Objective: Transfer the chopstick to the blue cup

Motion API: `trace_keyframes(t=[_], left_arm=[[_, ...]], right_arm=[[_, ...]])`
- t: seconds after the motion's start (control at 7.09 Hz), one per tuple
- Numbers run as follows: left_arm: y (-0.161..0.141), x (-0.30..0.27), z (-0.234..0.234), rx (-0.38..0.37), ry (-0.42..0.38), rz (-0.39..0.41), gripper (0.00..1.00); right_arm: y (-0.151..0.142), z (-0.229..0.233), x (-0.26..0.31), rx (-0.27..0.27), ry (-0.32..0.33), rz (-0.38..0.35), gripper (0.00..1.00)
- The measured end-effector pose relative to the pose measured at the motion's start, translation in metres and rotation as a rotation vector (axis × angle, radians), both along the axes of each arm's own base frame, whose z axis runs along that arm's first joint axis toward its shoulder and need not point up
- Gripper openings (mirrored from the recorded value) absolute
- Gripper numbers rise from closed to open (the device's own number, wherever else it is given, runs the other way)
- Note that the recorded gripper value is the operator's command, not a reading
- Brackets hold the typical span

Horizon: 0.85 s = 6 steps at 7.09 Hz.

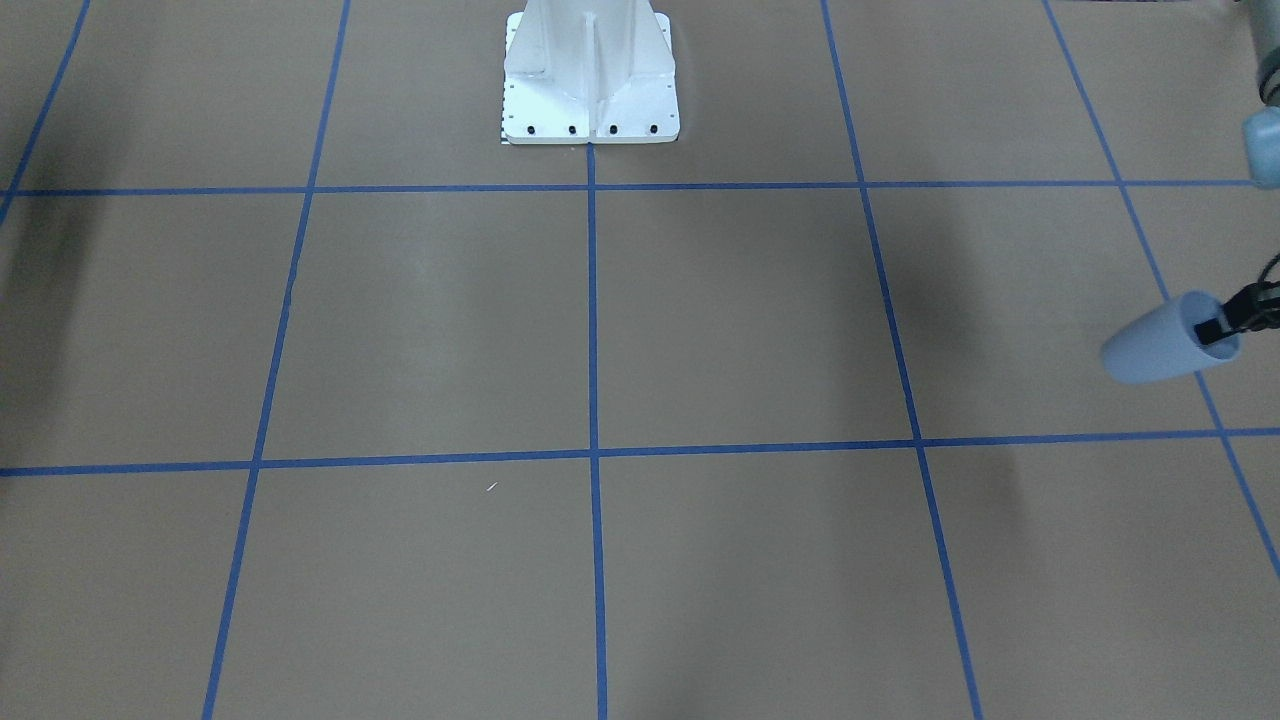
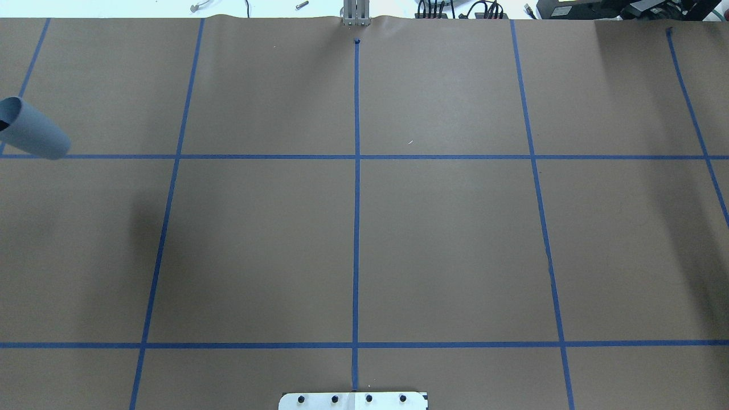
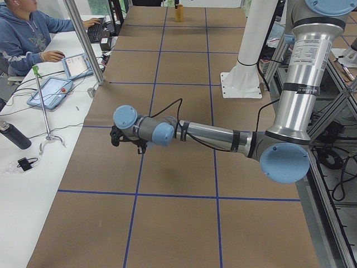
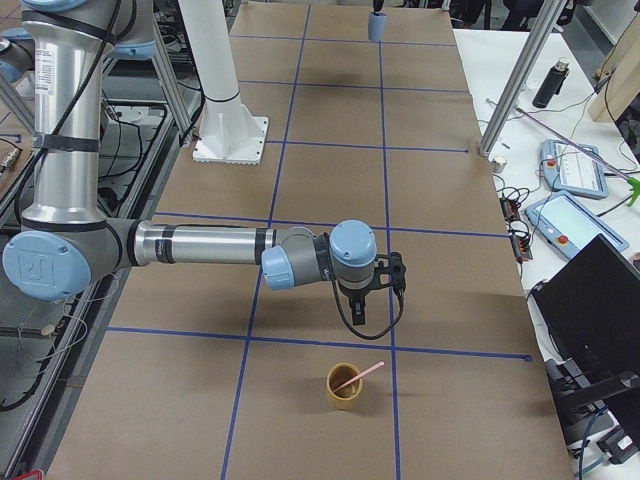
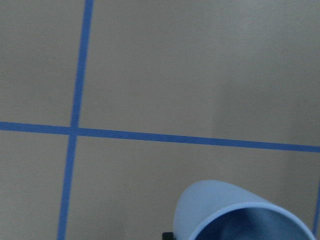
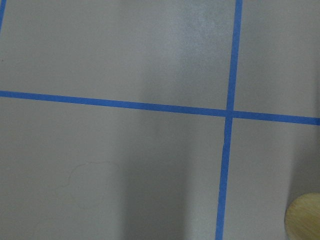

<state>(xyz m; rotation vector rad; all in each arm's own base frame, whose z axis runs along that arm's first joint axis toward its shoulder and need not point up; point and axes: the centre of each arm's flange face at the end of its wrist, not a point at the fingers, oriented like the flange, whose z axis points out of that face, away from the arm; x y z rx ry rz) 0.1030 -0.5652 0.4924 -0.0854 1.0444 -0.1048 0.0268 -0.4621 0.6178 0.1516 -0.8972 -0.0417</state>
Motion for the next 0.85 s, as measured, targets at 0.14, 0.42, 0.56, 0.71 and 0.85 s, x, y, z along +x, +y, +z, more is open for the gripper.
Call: trace_keyframes(t=[0.14,0.42,0.56,0.71,0.85], left_arm=[[0.008,0.071,-0.068,-0.016,-0.035,-0.015,0.00],[0.026,0.210,-0.193,-0.071,-0.064,-0.060,0.00],[0.030,0.265,-0.253,-0.066,-0.091,-0.079,0.00],[0.026,0.314,-0.305,-0.039,-0.123,-0.093,0.00],[0.021,0.348,-0.338,-0.012,-0.148,-0.104,0.00]], right_arm=[[0.000,0.000,0.000,0.000,0.000,0.001,1.00],[0.000,-0.001,0.000,0.000,0.002,0.002,1.00],[0.000,-0.002,0.000,0.002,0.002,0.002,1.00],[0.000,-0.003,0.000,0.005,0.001,0.003,1.00],[-0.001,-0.005,0.000,0.008,0.000,0.003,1.00]])
